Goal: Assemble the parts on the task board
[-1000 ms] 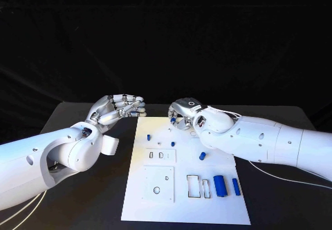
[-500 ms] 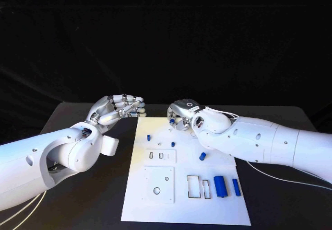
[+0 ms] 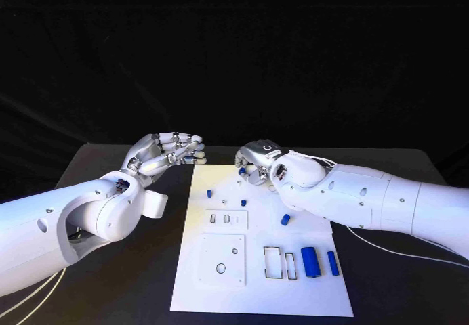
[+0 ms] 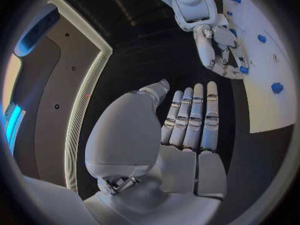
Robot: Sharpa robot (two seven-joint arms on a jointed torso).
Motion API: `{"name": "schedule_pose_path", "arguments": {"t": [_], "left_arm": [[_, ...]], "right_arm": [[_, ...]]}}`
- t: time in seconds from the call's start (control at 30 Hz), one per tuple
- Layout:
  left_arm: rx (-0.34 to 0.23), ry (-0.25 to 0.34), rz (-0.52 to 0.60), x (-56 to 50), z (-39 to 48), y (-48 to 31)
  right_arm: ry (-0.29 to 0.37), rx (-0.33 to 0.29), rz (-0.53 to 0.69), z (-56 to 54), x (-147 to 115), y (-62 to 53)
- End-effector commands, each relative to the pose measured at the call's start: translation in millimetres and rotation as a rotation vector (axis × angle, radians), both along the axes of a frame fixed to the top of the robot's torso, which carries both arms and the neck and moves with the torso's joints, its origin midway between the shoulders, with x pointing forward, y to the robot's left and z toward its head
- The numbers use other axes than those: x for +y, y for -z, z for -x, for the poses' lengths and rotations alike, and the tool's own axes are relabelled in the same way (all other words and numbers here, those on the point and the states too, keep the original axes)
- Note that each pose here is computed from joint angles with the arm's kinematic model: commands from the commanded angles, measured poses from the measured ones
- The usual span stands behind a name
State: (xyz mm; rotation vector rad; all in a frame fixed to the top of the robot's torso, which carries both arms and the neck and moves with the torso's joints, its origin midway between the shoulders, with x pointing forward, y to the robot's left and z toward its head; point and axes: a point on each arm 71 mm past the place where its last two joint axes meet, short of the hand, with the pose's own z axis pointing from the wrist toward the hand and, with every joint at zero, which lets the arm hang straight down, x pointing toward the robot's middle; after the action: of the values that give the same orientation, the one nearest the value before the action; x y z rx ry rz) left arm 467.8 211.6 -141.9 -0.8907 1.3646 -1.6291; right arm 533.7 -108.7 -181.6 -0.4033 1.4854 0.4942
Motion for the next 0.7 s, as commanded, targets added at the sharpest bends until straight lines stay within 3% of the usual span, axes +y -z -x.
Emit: {"name": "schedule_pose_path", "arguments": {"t": [0.03, 0.37, 0.57, 0.7], "left_arm": [[-0.005, 0.019, 0.011, -2.2, 0.2, -1.4], [-0.006, 0.01, 0.008, 1.0, -1.3, -0.9], [-0.006, 0.006, 0.007, 2.5, -2.3, -0.4], [-0.006, 0.007, 0.007, 2.7, -3.1, 0.0]], "right_arm": [[-0.015, -0.005, -0.016, 0.4, -0.2, -0.3], [-0.016, -0.026, -0.072, 12.1, -19.3, -7.8], [0.039, -0.012, -0.15, 22.9, -55.1, -21.1], [0.11, 0.044, -0.233, 28.6, -84.7, -32.2]]}}
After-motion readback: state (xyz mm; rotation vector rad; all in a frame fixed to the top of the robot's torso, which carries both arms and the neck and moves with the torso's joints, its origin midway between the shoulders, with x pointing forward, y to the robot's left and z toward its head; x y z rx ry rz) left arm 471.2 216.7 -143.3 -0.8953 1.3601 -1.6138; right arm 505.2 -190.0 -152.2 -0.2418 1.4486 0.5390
